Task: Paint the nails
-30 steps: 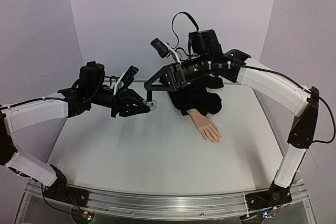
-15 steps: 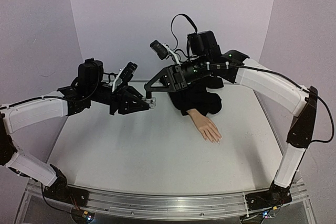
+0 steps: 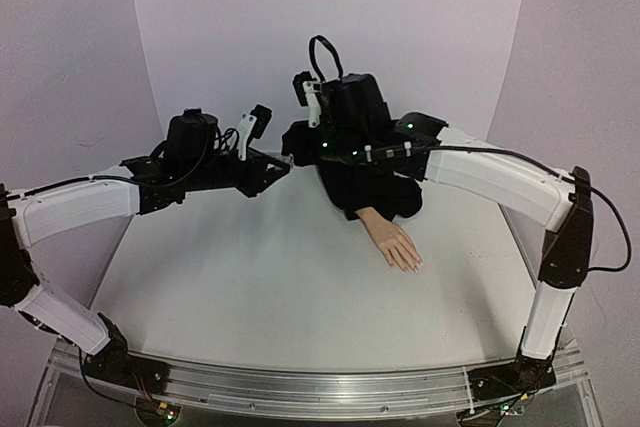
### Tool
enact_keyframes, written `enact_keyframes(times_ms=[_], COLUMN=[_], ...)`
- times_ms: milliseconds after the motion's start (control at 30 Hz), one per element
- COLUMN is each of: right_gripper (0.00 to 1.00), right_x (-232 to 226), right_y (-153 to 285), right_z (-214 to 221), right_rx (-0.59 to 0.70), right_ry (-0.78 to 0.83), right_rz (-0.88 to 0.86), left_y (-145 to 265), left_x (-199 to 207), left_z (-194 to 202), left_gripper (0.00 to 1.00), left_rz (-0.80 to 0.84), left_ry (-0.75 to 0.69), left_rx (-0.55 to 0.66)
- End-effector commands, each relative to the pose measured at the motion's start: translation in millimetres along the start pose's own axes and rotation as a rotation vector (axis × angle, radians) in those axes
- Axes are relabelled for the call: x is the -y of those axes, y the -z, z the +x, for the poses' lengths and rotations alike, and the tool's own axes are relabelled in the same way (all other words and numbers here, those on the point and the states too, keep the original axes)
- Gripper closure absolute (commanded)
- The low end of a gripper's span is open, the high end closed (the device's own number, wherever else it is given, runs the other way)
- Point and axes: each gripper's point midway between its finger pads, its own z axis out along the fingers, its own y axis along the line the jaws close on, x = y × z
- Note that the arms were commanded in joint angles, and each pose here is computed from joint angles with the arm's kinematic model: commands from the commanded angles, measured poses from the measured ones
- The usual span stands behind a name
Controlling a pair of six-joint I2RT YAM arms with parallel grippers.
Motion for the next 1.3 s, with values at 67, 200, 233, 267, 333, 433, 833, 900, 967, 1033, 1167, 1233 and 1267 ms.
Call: enact_keyframes(times_ms=[67, 200, 233, 267, 333, 433, 833, 900, 967, 1033, 1167, 1233, 1267], right_gripper=[1.0, 0.94, 0.86, 0.8, 0.67, 0.54, 0.37, 0.38, 0.41, 0.44, 0.49, 0.48, 0.47], right_x=[-23.6, -47.7, -44.7, -41.6, -35.1, -35.0, -77.3, -77.7, -77.3, -76.3, -74.6, -70.7, -68.2], right_y=[7.3, 16.6, 22.6, 30.5, 39.9, 58.5, 82.5, 77.6, 74.7, 71.4, 65.1, 61.8, 59.9], right_z=[3.4, -1.0, -3.7, -7.8, -6.1, -6.0, 15.3, 19.1, 21.5, 22.8, 25.1, 25.3, 25.3], right_rx=[0.006, -0.039, -0.048, -0.053, -0.092, -0.134, -0.223, -0.235, -0.241, -0.245, -0.252, -0.249, -0.246], right_ry=[0.014, 0.083, 0.075, 0.059, 0.027, 0.023, 0.1, 0.096, 0.097, 0.095, 0.09, 0.093, 0.094], right_rz=[0.197, 0.001, -0.041, -0.083, -0.191, -0.375, -0.791, -0.797, -0.796, -0.79, -0.775, -0.744, -0.726], left_y=[10.1, 8.0, 11.7, 17.1, 29.5, 43.3, 57.4, 58.7, 59.8, 61.1, 63.1, 63.2, 63.4], left_x=[-79.7, -33.4, -18.5, -6.7, 17.2, 44.5, 78.6, 79.7, 80.6, 82.3, 85.8, 86.1, 86.3], left_z=[-45.5, -35.1, -30.9, -26.0, -16.6, -2.2, 1.5, 1.1, 0.7, 0.5, 0.3, 0.9, 1.0], left_gripper=[1.0, 1.0, 1.0, 1.0, 1.0, 1.0, 1.0, 1.0, 1.0, 1.0, 1.0, 1.0, 1.0], left_rz=[-0.39, -0.128, -0.049, 0.011, 0.137, 0.284, 0.492, 0.497, 0.501, 0.511, 0.533, 0.537, 0.538], left_ry=[0.016, -0.089, -0.117, -0.144, -0.185, -0.254, -0.302, -0.304, -0.306, -0.307, -0.31, -0.31, -0.311], left_rx=[0.161, 0.145, 0.147, 0.151, 0.156, 0.138, 0.094, 0.094, 0.095, 0.096, 0.098, 0.097, 0.097])
